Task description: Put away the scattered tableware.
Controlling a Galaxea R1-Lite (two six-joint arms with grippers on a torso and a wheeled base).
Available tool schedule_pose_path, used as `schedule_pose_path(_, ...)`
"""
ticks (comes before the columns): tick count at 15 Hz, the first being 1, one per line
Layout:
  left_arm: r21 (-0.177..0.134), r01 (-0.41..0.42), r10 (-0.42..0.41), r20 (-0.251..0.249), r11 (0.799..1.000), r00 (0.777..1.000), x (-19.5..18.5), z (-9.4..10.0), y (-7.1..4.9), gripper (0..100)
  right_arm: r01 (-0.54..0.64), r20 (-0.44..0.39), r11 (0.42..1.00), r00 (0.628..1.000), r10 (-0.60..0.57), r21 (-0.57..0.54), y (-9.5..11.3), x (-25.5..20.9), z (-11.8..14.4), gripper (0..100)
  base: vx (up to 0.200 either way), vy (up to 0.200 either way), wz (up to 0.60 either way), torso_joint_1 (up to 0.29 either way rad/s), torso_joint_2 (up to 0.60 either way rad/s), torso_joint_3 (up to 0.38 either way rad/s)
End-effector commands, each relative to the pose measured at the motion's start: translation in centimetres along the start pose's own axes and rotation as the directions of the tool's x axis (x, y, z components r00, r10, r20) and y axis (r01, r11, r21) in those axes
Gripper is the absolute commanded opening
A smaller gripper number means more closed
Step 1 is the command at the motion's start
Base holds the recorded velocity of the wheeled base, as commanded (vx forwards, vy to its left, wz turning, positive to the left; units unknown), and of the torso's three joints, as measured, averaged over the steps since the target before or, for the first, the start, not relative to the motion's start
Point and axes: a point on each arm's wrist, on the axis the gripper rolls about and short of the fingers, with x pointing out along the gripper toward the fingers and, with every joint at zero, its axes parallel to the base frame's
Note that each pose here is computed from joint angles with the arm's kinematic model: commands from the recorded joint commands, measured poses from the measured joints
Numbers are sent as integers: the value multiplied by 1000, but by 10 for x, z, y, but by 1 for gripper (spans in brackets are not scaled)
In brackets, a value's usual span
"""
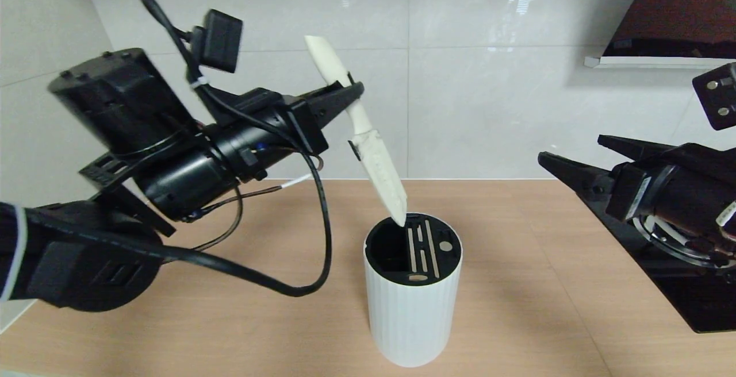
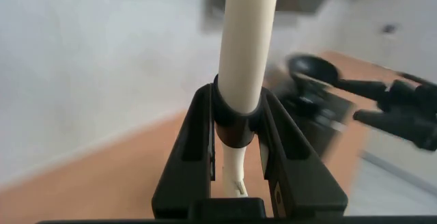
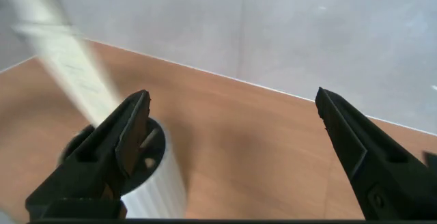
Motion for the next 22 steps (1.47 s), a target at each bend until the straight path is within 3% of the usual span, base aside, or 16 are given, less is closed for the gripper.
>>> schedule_pose_path(1,63,-23,19,58,998,998,-24,23,-5,0,12,-58,1000,998,-12,-5,-1,12,-14,100,0,0,0,0,0,0)
schedule_pose_path(2,80,-28,24,58,996,998,-26,23,-4,0,11,-69,1000,998,-12,-8,-1,14,-17,100,0,0,0,0,0,0)
schedule_pose_path(3,124,-33,28,38,992,999,-30,18,-5,0,12,-93,1000,996,-13,-11,-1,15,-23,100,0,0,0,0,0,0)
schedule_pose_path(8,185,24,-13,-58,982,998,-26,-13,-16,0,11,-92,1000,996,-12,-10,-1,14,-23,100,0,0,0,0,0,0)
schedule_pose_path(10,179,75,-65,-57,981,996,-27,-17,-32,0,9,-98,1000,995,-10,-11,-1,15,-24,100,0,0,0,0,0,0)
schedule_pose_path(14,170,122,-115,-53,978,992,-28,-21,-46,0,7,-98,1000,995,-8,-11,-1,14,-24,100,0,0,0,0,0,0)
schedule_pose_path(17,154,147,-136,-79,977,988,-29,-28,-53,0,7,-99,1000,995,-8,-11,-1,14,-25,100,0,0,0,0,0,0)
schedule_pose_path(22,143,144,-128,-111,979,986,-26,-39,-49,0,10,-99,1000,995,-11,-11,-1,14,-25,100,0,0,0,0,0,0)
